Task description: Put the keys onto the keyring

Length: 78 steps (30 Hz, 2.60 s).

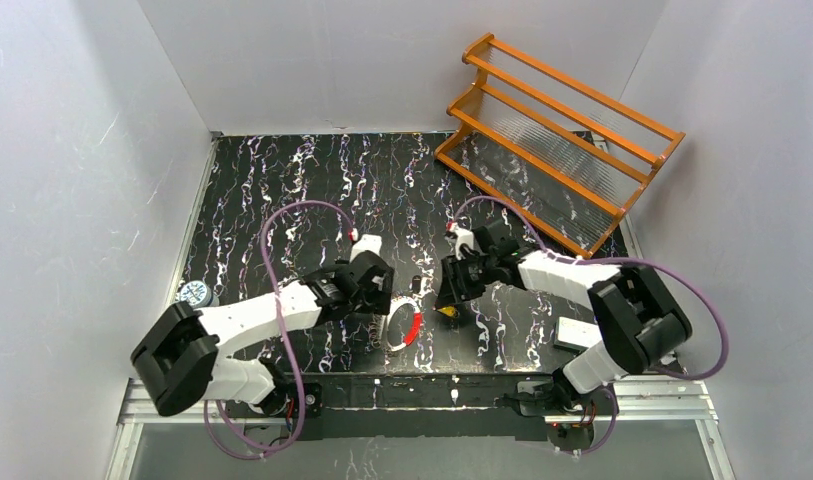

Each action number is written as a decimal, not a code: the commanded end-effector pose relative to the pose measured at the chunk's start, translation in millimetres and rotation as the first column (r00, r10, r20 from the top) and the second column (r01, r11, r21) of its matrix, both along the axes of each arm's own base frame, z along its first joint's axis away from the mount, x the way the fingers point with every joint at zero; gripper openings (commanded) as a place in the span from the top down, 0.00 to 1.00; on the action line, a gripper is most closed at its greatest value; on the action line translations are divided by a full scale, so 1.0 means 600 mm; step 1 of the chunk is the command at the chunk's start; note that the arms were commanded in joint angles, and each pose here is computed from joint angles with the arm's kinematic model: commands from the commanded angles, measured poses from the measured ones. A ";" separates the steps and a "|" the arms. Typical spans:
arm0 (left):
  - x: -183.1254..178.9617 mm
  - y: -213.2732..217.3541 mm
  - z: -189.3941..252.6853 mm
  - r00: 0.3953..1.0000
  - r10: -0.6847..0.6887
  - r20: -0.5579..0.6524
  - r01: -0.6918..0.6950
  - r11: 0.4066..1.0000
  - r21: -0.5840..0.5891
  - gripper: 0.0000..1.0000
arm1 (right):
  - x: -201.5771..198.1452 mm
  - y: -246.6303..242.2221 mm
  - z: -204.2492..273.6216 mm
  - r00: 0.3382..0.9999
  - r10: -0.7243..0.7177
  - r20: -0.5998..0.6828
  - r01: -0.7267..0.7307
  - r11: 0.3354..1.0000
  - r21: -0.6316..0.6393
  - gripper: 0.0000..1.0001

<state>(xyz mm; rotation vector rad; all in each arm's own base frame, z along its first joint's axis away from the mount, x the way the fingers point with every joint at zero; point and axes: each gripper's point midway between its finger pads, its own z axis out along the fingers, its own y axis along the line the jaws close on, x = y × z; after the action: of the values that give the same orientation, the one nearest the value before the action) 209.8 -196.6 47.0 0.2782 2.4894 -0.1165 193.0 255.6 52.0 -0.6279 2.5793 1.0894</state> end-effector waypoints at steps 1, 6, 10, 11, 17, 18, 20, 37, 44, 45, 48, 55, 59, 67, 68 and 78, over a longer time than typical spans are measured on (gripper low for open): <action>0.005 -0.013 0.036 1.000 0.019 -0.003 -0.019 0.976 -0.218 0.26 | -0.011 0.066 0.023 0.994 0.106 0.017 -0.107 0.992 0.073 0.49; 0.016 -0.019 0.082 0.998 0.044 0.041 -0.022 0.901 -0.434 0.25 | -0.061 0.121 0.003 0.976 0.214 -0.050 -0.208 0.972 0.107 0.60; 0.019 -0.011 0.098 0.996 0.055 0.065 -0.016 0.871 -0.491 0.26 | -0.102 0.171 0.014 0.948 0.315 -0.046 -0.303 0.938 0.168 0.60; 0.020 -0.010 0.101 0.996 0.054 0.073 -0.010 0.865 -0.502 0.27 | -0.108 0.178 0.022 0.942 0.331 -0.049 -0.316 0.927 0.201 0.60; 0.008 -0.016 0.092 0.998 -0.001 0.059 0.032 0.848 -0.528 0.29 | -0.048 0.164 0.081 0.971 0.236 0.045 -0.239 0.933 0.270 0.56; 0.004 -0.018 0.087 0.999 -0.012 0.046 0.034 0.850 -0.526 0.29 | -0.028 0.155 0.085 0.978 0.203 0.051 -0.209 0.940 0.271 0.54; -0.001 -0.021 0.075 0.999 -0.028 0.017 0.033 0.853 -0.520 0.32 | 0.011 0.138 0.079 0.986 0.153 0.070 -0.166 0.953 0.253 0.54; 0.001 -0.038 0.075 0.955 -0.249 0.162 0.296 0.850 -0.435 0.41 | 0.042 0.104 -0.048 0.986 0.165 -0.036 -0.166 0.986 -0.008 0.77; -0.015 -0.061 0.127 0.852 -0.338 0.400 0.504 0.736 -0.451 0.42 | -0.015 0.095 -0.019 0.978 0.179 -0.108 -0.171 0.982 0.078 0.81; -0.019 -0.063 0.131 0.831 -0.356 0.427 0.535 0.721 -0.440 0.42 | -0.013 0.095 -0.011 0.979 0.183 -0.090 -0.176 0.981 0.083 0.79; -0.026 -0.062 0.140 0.773 -0.396 0.496 0.605 0.695 -0.388 0.42 | 0.005 0.095 0.012 0.984 0.177 -0.002 -0.177 0.981 0.074 0.67; -0.031 -0.060 0.160 0.740 -0.380 0.555 0.631 0.678 -0.377 0.43 | 0.013 0.099 0.017 0.973 0.211 0.091 -0.212 0.977 0.009 0.65; -0.027 -0.057 0.161 0.774 -0.332 0.538 0.588 0.692 -0.419 0.44 | 0.002 0.110 0.008 0.961 0.246 0.125 -0.240 0.969 -0.058 0.65; -0.019 -0.050 0.145 0.855 -0.243 0.457 0.474 0.724 -0.501 0.45 | 0.017 0.124 -0.005 0.946 0.265 0.187 -0.236 0.958 -0.163 0.59; -0.020 -0.049 0.140 0.863 -0.239 0.446 0.463 0.728 -0.506 0.45 | 0.019 0.124 -0.008 0.944 0.268 0.193 -0.236 0.956 -0.177 0.59; -0.017 -0.033 0.120 0.896 -0.212 0.390 0.398 0.775 -0.491 0.46 | 0.045 0.131 -0.002 0.928 0.279 0.247 -0.229 0.950 -0.214 0.57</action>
<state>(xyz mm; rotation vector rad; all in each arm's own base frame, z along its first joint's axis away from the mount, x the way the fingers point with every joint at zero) 198.9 -221.5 124.7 0.4514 1.9228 -0.8930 206.4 322.8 39.6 -1.0746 2.4712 0.7933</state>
